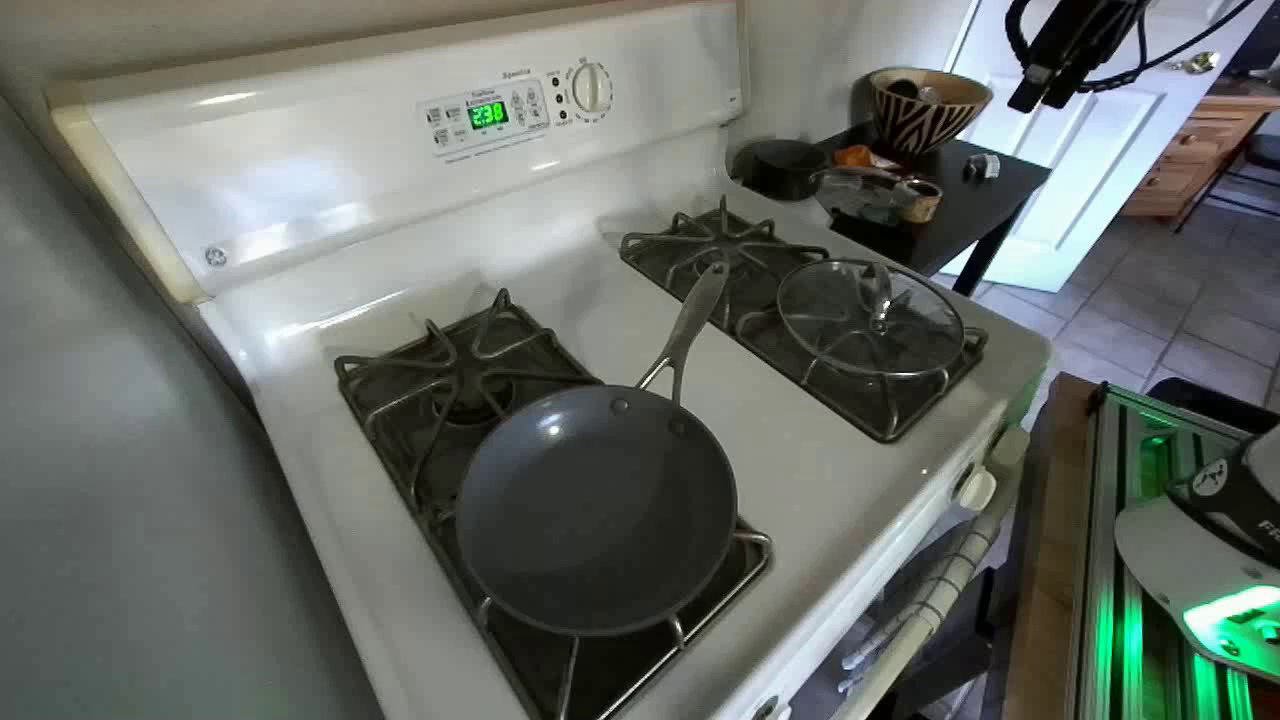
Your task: Pick up the clear pan lid and put it on the gray pan
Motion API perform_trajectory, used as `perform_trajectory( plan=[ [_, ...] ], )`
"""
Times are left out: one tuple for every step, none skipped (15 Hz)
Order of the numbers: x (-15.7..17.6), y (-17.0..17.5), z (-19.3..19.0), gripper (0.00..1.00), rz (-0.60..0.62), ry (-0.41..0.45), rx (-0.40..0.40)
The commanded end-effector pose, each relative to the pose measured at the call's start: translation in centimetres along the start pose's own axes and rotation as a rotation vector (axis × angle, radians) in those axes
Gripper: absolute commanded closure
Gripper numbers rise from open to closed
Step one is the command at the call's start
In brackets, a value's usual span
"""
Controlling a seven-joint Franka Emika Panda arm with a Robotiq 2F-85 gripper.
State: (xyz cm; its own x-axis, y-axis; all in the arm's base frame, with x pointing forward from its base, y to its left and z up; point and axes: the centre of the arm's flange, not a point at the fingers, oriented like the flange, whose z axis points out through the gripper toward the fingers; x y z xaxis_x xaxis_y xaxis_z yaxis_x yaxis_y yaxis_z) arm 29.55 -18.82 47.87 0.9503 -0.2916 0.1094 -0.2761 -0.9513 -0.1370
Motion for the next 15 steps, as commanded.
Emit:
perform_trajectory(
  plan=[
    [0.0,0.0,0.0,0.0,0.0,0.0,0.0],
    [0.0,0.0,0.0,0.0,0.0,0.0,0.0],
    [0.0,0.0,0.0,0.0,0.0,0.0,0.0],
    [0.0,0.0,0.0,0.0,0.0,0.0,0.0],
    [0.0,0.0,0.0,0.0,0.0,0.0,0.0],
    [0.1,-1.0,0.8,0.0,0.059,-0.024,-0.029],
    [0.0,-1.9,1.6,0.0,0.114,-0.005,-0.042],
    [-0.4,-2.9,2.2,0.0,0.158,-0.007,-0.058],
    [-0.7,-4.2,2.8,0.0,0.191,-0.017,-0.074],
    [-0.8,-5.4,3.4,0.0,0.226,-0.029,-0.098],
    [-0.9,-6.7,4.1,0.0,0.255,-0.023,-0.104],
    [-0.9,-8.0,4.7,0.0,0.272,-0.025,-0.115],
    [-0.9,-9.1,5.8,0.0,0.29,-0.025,-0.124],
    [-1.0,-10.2,6.3,0.0,0.301,-0.02,-0.135],
    [-1.0,-10.9,7.7,0.0,0.301,-0.024,-0.141]
  ],
)
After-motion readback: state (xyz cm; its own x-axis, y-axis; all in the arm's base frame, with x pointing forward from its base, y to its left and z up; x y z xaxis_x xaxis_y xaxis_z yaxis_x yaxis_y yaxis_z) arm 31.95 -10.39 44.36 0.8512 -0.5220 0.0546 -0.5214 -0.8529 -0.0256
